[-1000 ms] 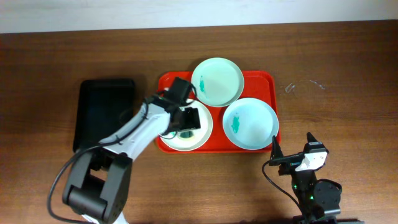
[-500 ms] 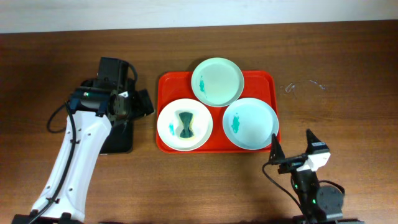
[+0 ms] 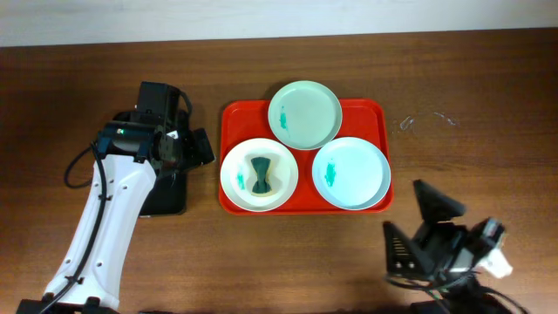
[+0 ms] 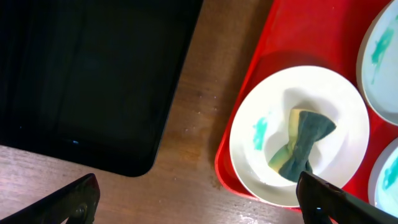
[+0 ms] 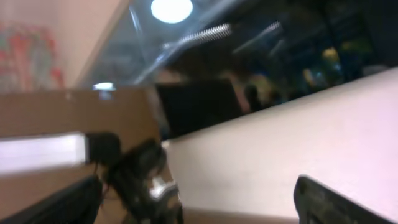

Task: Clean dirty plates on tray and stack at the side
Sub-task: 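Reach the right gripper to the white plate holding the sponge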

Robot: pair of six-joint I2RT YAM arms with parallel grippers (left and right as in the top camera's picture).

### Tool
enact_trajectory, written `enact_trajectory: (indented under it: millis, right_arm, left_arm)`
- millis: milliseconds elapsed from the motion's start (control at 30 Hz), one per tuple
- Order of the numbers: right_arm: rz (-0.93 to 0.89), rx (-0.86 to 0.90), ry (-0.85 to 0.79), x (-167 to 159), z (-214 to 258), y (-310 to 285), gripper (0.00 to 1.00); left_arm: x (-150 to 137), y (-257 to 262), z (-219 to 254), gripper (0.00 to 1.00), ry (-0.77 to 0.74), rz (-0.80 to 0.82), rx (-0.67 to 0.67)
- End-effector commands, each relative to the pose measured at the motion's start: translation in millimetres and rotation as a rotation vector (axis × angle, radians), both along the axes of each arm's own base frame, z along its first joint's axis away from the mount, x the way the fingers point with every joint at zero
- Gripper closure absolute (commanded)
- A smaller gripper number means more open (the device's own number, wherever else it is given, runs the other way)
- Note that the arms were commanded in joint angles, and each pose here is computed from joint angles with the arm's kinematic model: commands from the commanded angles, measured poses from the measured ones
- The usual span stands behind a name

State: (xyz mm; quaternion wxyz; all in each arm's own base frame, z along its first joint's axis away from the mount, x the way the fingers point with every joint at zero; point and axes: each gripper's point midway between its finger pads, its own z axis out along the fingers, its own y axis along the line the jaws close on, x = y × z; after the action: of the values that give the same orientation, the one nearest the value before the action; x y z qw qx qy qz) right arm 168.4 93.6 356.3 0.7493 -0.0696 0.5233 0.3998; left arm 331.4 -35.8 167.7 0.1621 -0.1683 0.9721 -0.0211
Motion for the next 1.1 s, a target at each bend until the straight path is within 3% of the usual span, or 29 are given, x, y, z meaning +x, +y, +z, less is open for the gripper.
enact_trajectory:
  millis: [0, 67, 167, 267, 400, 467, 600, 733, 833, 1067]
  right_arm:
    - [-0.243, -0.180, 0.071, 0, 55, -24, 0.01]
    - [-0.319, -0.297, 0.306, 17, 48, -36, 0.02]
    - [-0.279, -0.403, 0.622, 40, 40, -34, 0.01]
    - [-0.149, -0.437, 0.771, 59, 42, -16, 0.02]
    - [0.204, -0.428, 0.864, 83, 35, 38, 0.00]
    - [0.276, -0.475, 0.948, 97, 8, 57, 0.01]
    - [0.237, -0.692, 1.158, 130, -80, 90, 0.25]
    - [0.124, -0.840, 1.355, 159, -166, 108, 0.31]
    - [0.109, -0.863, 1.445, 182, -219, 121, 0.44]
    - [0.134, -0.907, 1.508, 200, -283, 130, 0.48]
  left_arm:
    - [0, 3, -1, 0.01, 0.004, -0.009, 0.016]
    - [0, 3, -1, 0.01, 0.004, -0.009, 0.016]
    - [0, 3, -1, 0.01, 0.004, -0.009, 0.016]
    - [0, 3, -1, 0.01, 0.004, -0.010, 0.016]
    - [0, 0, -1, 0.01, 0.004, -0.019, 0.016]
    - [0, 0, -1, 0.01, 0.004, -0.017, 0.016]
    - [0, 4, -1, 0.01, 0.004, -0.006, 0.016]
    - [0, 0, -1, 0.01, 0.004, -0.017, 0.016]
    - [0, 0, -1, 0.01, 0.004, -0.018, 0.016]
    - [0, 0, -1, 0.01, 0.004, -0.017, 0.016]
